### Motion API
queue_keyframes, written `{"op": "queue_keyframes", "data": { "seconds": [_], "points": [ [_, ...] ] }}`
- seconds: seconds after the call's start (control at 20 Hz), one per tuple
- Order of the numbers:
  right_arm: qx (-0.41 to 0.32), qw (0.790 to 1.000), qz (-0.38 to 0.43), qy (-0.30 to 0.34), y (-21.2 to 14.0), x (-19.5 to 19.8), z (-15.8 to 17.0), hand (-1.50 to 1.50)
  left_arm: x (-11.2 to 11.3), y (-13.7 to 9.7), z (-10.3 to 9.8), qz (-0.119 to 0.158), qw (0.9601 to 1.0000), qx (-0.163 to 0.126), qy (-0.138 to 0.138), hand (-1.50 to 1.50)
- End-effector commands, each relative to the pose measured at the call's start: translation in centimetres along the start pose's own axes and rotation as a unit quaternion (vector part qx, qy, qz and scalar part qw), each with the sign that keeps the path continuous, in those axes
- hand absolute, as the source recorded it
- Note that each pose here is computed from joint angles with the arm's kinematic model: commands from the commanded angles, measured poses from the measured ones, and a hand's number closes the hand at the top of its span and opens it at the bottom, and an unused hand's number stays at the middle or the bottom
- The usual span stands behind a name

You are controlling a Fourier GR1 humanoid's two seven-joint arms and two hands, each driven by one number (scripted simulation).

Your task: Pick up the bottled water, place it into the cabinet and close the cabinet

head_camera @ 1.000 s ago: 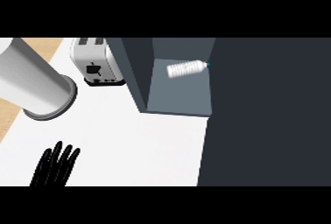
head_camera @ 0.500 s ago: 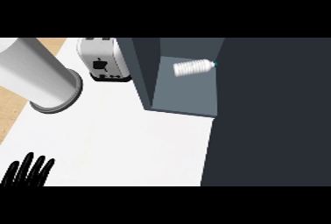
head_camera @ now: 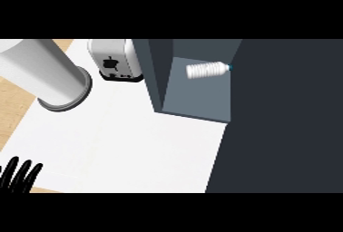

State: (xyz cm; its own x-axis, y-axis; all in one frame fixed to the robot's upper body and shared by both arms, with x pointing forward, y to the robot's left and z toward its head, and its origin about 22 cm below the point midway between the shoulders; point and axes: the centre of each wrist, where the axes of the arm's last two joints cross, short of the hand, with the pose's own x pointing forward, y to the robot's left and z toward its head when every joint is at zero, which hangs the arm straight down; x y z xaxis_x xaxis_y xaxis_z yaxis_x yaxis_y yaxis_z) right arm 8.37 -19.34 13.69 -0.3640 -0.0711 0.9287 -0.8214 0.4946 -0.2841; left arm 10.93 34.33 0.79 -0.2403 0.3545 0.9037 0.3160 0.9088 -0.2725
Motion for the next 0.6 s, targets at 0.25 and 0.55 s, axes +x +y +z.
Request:
{"op": "queue_keyframes", "data": {
  "seconds": [0.25,0.55],
  "points": [
    [-0.008,0.999,-0.019,0.029,0.2,-0.8,-1.9,1.5,1.1,1.2,-0.4,-0.001,0.9998,-0.017,-0.007,-1.5],
    [-0.041,0.997,-0.061,0.024,0.3,-1.9,-2.0,1.5,1.4,1.2,-1.2,-0.003,0.9996,-0.02,-0.021,-1.5]
  ]
}}
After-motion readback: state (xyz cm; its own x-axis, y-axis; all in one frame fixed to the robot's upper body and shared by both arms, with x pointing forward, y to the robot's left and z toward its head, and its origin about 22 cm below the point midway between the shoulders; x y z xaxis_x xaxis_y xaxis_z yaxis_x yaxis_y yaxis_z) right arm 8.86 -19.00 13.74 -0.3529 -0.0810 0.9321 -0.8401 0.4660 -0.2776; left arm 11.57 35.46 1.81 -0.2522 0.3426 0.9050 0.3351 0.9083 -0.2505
